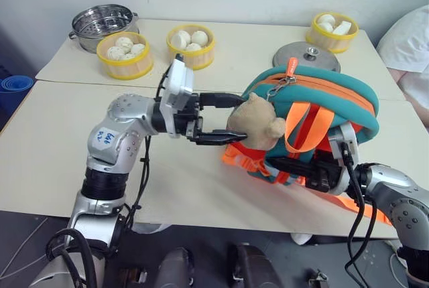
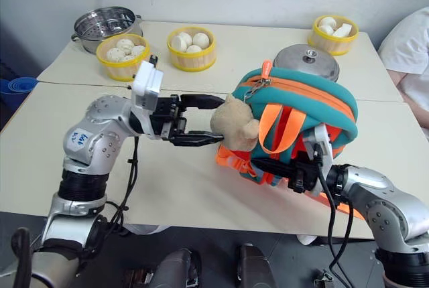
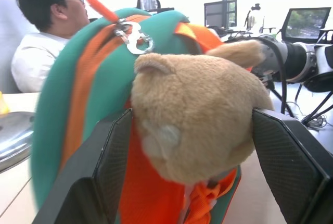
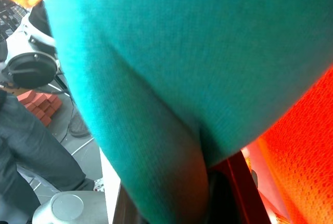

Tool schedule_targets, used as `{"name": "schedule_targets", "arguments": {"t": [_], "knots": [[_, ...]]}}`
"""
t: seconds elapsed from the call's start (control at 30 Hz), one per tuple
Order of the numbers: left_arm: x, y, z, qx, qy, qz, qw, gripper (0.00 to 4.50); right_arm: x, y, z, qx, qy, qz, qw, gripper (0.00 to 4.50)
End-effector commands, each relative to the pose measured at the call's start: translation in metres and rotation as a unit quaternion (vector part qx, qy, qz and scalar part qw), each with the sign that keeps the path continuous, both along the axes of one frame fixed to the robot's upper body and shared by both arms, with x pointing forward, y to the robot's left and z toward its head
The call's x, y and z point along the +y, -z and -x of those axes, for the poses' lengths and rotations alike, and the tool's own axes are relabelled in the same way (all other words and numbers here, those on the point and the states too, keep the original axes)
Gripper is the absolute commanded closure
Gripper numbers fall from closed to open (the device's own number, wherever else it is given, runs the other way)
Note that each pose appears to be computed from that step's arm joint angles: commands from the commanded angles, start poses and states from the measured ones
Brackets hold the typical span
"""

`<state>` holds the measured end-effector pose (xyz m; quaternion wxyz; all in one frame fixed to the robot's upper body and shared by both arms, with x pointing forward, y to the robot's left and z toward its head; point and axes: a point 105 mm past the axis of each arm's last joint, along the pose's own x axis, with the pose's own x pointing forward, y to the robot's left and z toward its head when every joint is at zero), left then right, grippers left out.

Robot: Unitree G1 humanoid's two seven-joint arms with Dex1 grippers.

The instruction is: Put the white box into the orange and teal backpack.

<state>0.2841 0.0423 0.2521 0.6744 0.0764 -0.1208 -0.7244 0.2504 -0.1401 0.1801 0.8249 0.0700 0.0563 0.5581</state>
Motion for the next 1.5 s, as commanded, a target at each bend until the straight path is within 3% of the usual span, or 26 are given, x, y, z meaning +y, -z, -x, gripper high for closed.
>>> {"name": "schedule_targets", "arguments": {"t": [0.03,0.23,0.4,0.47,0.57,0.7,0.8,0.87,0.97,1.07,1.23,1.3,1.43,1.5], "knots": [[-0.006,0.003,0.006,0.004,0.014,-0.008,1.000,1.27,0.000,-0.003,0.004,-0.005,-0.015,0.006,1.000,4.50],[0.002,-0.002,-0.017,-0.014,-0.054,0.016,0.998,2.95,-0.003,-0.004,0.001,-0.010,-0.004,0.003,1.000,4.50],[0.057,-0.029,-0.049,-0.016,-0.152,0.069,0.986,4.31,-0.009,-0.003,0.002,-0.017,0.022,-0.007,1.000,4.50],[0.083,-0.031,-0.053,0.031,-0.166,0.050,0.984,4.50,-0.013,-0.004,0.003,-0.018,0.037,-0.016,0.999,4.50],[0.112,-0.029,-0.068,0.047,-0.220,0.011,0.974,4.50,-0.020,-0.006,0.002,-0.023,0.056,-0.021,0.998,4.50],[0.132,0.000,-0.105,0.043,-0.320,-0.065,0.944,4.50,-0.026,-0.008,-0.001,-0.032,0.078,-0.031,0.996,4.50],[0.110,0.040,-0.119,0.010,-0.318,-0.150,0.936,4.50,-0.024,-0.014,0.004,-0.032,0.071,-0.060,0.995,4.50],[0.081,0.058,-0.123,0.017,-0.296,-0.140,0.945,4.50,-0.023,-0.015,0.004,-0.032,0.075,-0.065,0.995,4.50],[0.055,0.079,-0.122,0.002,-0.276,-0.152,0.949,4.50,-0.023,-0.018,0.004,-0.036,0.083,-0.076,0.993,4.50],[0.029,0.081,-0.105,0.043,-0.219,-0.099,0.970,4.50,-0.026,-0.018,0.002,-0.028,0.107,-0.106,0.988,4.50],[0.034,0.078,-0.091,0.044,-0.205,-0.101,0.972,4.50,-0.025,-0.008,-0.001,-0.019,0.129,-0.094,0.987,4.50],[0.061,0.076,-0.083,0.061,-0.233,-0.096,0.966,3.77,-0.028,-0.001,-0.012,-0.051,0.172,-0.068,0.982,4.50],[0.106,0.078,-0.051,0.079,-0.255,-0.121,0.956,2.63,-0.021,0.008,-0.003,-0.107,0.124,0.012,0.986,3.24],[0.123,0.084,-0.033,0.102,-0.257,-0.139,0.951,2.00,-0.026,0.014,0.002,-0.100,0.111,0.032,0.988,2.57]]}}
